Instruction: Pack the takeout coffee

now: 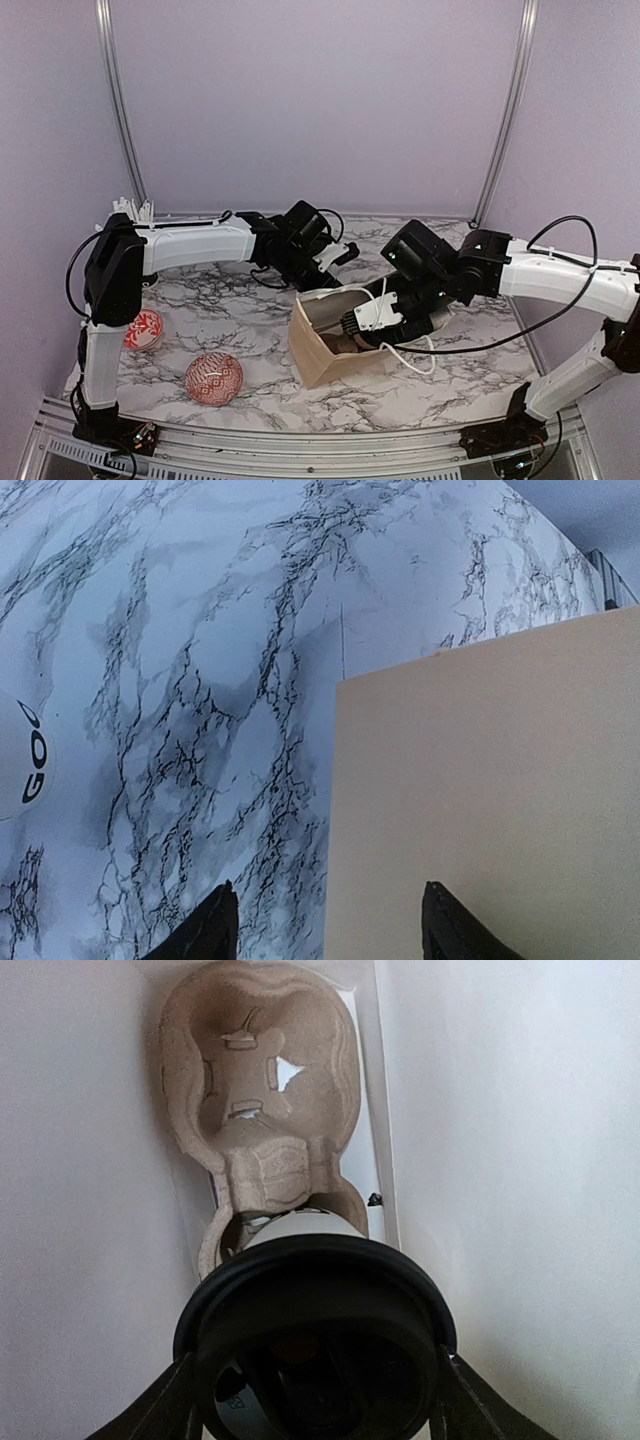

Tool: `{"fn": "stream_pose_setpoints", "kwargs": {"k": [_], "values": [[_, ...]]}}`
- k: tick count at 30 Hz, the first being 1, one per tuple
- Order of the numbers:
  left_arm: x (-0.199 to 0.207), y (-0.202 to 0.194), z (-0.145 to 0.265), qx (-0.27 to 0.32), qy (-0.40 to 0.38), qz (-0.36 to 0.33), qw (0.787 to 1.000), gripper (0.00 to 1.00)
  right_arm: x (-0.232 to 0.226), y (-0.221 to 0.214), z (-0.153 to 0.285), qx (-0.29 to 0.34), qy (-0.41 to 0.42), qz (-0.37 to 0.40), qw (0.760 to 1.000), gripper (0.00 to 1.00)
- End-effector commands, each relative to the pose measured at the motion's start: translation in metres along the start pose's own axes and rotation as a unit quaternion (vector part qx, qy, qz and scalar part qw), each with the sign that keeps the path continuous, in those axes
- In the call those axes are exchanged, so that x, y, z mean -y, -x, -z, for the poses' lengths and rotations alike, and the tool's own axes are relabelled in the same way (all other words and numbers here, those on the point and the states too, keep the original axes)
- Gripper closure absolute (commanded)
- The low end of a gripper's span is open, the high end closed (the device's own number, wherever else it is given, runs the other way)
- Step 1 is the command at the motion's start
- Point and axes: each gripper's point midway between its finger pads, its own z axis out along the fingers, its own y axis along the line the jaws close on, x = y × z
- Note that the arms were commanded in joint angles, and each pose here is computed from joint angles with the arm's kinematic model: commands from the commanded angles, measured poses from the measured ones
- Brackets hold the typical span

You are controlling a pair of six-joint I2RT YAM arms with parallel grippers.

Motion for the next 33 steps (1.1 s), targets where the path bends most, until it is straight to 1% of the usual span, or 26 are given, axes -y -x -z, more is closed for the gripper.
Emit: {"fn": "stream_pose_setpoints", "kwargs": {"k": [1, 4, 6, 10, 13, 17, 23, 28, 33], "values": [[0.000, 0.014, 0.026, 0.027, 0.016, -0.017, 0.999, 0.36, -0.037, 0.005, 0.006, 0.016, 0.121, -0.034, 0.992, 0.55], [-0.003, 0.014, 0.033, 0.026, 0.028, -0.022, 0.999, 0.36, -0.050, 0.006, 0.009, 0.015, 0.169, -0.036, 0.985, 0.56], [-0.007, 0.014, 0.037, 0.025, 0.039, -0.024, 0.999, 0.36, -0.061, 0.002, 0.008, 0.002, 0.203, -0.034, 0.979, 0.57], [-0.020, 0.014, 0.052, 0.024, 0.070, -0.021, 0.997, 0.35, -0.066, -0.002, 0.002, -0.022, 0.235, -0.033, 0.971, 0.60], [-0.030, 0.013, 0.067, 0.029, 0.087, -0.012, 0.996, 0.35, -0.063, -0.003, -0.002, -0.044, 0.246, -0.038, 0.967, 0.59], [-0.042, 0.008, 0.083, 0.032, 0.110, -0.002, 0.993, 0.35, -0.052, -0.003, -0.009, -0.074, 0.246, -0.053, 0.965, 0.58], [-0.050, 0.005, 0.102, 0.039, 0.130, 0.011, 0.991, 0.35, -0.058, -0.006, -0.023, -0.127, 0.271, -0.040, 0.953, 0.59], [-0.050, 0.001, 0.109, 0.040, 0.135, 0.016, 0.990, 0.34, -0.061, -0.012, -0.036, -0.177, 0.253, -0.014, 0.951, 0.58], [-0.049, -0.001, 0.114, 0.041, 0.140, 0.015, 0.989, 0.34, -0.054, -0.009, -0.036, -0.182, 0.233, -0.009, 0.955, 0.57]]}}
